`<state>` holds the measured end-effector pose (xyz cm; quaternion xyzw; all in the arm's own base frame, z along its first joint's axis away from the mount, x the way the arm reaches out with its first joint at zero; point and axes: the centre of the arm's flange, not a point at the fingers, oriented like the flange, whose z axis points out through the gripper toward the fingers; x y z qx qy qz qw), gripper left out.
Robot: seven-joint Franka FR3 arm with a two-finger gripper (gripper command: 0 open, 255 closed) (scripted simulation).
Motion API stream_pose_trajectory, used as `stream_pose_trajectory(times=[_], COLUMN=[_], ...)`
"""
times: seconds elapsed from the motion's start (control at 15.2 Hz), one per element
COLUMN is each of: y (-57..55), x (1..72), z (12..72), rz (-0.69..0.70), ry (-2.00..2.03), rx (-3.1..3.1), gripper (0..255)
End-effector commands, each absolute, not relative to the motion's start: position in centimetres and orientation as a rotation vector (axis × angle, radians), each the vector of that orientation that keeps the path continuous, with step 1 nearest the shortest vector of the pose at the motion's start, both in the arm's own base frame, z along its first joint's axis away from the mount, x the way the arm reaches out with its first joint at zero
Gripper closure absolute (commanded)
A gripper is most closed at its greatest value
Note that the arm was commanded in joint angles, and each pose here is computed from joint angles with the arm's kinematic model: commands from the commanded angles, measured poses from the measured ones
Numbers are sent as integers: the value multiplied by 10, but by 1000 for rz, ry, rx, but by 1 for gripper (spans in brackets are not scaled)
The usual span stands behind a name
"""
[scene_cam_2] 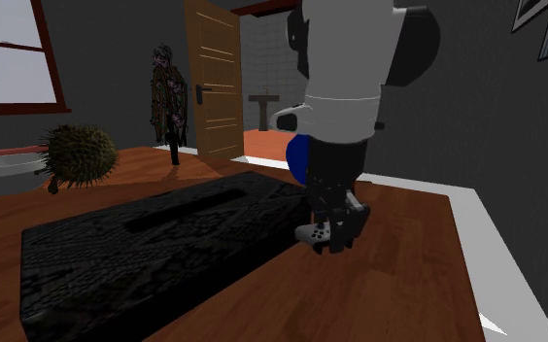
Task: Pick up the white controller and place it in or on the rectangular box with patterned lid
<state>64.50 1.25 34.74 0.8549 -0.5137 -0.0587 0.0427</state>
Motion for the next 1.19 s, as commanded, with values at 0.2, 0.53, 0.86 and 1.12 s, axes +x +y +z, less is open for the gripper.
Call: stream_pose_trajectory(times=[0.2,0.53,0.86,1.12], y=[12,12,12,12], x=[646,646,646,646], z=[373,400,426,447], rz=[-180,-180,-180,-180], ry=[-1571,-1571,-1571,-1571], rx=[2615,2615,2615,2615], gripper=[255,255,255,255])
